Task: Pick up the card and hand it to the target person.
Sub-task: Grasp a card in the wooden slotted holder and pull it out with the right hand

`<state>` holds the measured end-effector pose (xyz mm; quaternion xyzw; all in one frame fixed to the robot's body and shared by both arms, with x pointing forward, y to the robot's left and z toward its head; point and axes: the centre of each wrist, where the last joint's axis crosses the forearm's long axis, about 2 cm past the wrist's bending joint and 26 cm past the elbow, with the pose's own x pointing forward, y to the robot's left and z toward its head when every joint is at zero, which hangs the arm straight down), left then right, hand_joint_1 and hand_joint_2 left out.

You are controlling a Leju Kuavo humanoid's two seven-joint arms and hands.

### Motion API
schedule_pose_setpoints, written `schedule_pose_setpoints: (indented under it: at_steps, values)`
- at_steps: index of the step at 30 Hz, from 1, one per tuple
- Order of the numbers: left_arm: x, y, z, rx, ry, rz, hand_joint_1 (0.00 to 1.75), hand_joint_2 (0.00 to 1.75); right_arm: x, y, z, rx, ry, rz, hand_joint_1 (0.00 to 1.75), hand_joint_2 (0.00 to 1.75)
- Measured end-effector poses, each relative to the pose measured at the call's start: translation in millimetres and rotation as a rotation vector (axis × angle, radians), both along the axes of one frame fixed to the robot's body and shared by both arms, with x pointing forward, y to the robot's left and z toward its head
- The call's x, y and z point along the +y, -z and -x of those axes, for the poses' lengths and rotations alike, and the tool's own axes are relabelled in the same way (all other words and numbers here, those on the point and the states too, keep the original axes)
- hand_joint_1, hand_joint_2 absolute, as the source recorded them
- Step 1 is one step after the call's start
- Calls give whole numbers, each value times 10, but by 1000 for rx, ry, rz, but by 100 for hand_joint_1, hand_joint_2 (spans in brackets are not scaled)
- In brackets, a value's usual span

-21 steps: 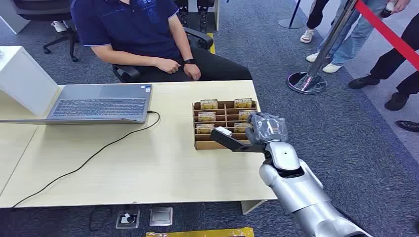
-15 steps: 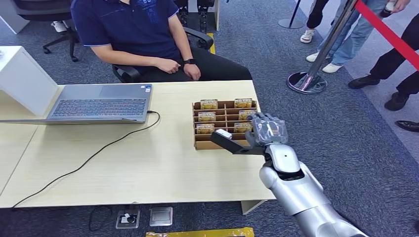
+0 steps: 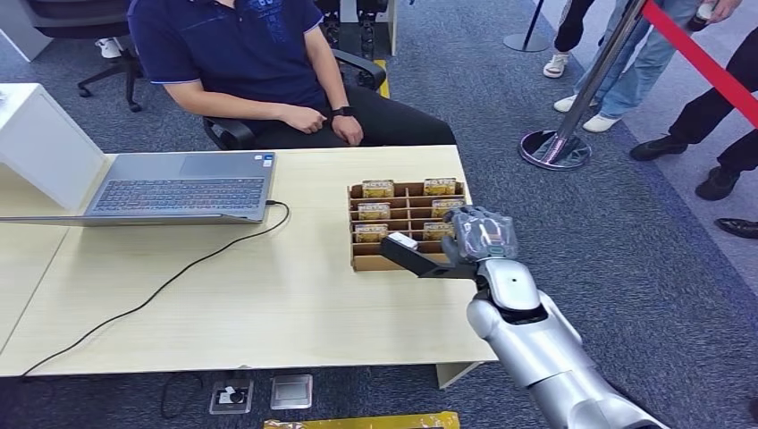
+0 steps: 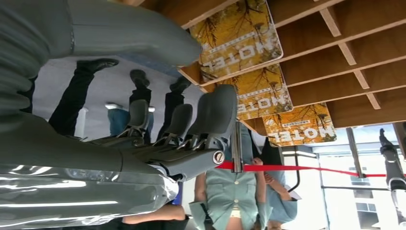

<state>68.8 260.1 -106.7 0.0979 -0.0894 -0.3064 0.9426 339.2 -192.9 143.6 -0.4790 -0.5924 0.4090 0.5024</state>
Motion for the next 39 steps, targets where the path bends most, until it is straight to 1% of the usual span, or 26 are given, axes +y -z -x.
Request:
schedule_pose_setpoints:
  at_steps: [3, 11, 14, 16, 18, 22, 26, 31, 36, 39]
  values:
    - [-1, 0, 1, 0, -6, 2, 0, 0, 24, -20, -45, -7, -5, -2, 105, 175]
    - [-2, 0, 4, -13, -14, 3, 0, 0, 73, -11, -128, -11, -16, -2, 104, 175]
    - [-5, 0, 8, -17, -14, 5, 0, 0, 82, -1, -147, -4, -17, 0, 98, 175]
    - [-8, 1, 12, -18, -13, 5, 0, 0, 84, 4, -158, 0, -17, 2, 87, 175]
    - [-12, 1, 15, -17, -13, 6, 0, 0, 83, 12, -165, 3, -16, 4, 80, 175]
    - [-21, 1, 16, -16, -13, 9, 0, 0, 81, 40, -164, 13, -9, 12, 80, 175]
    - [-25, 1, 17, -15, -13, 11, 0, 0, 78, 67, -160, 21, -5, 24, 72, 175]
    - [-27, 1, 19, -13, -12, 15, 0, 0, 77, 90, -158, 31, 0, 29, 78, 175]
    - [-29, 1, 20, -13, -11, 17, 0, 0, 76, 96, -158, 37, 1, 33, 79, 175]
    - [-30, 1, 21, -13, -11, 17, 0, 0, 75, 100, -160, 40, 2, 38, 89, 175]
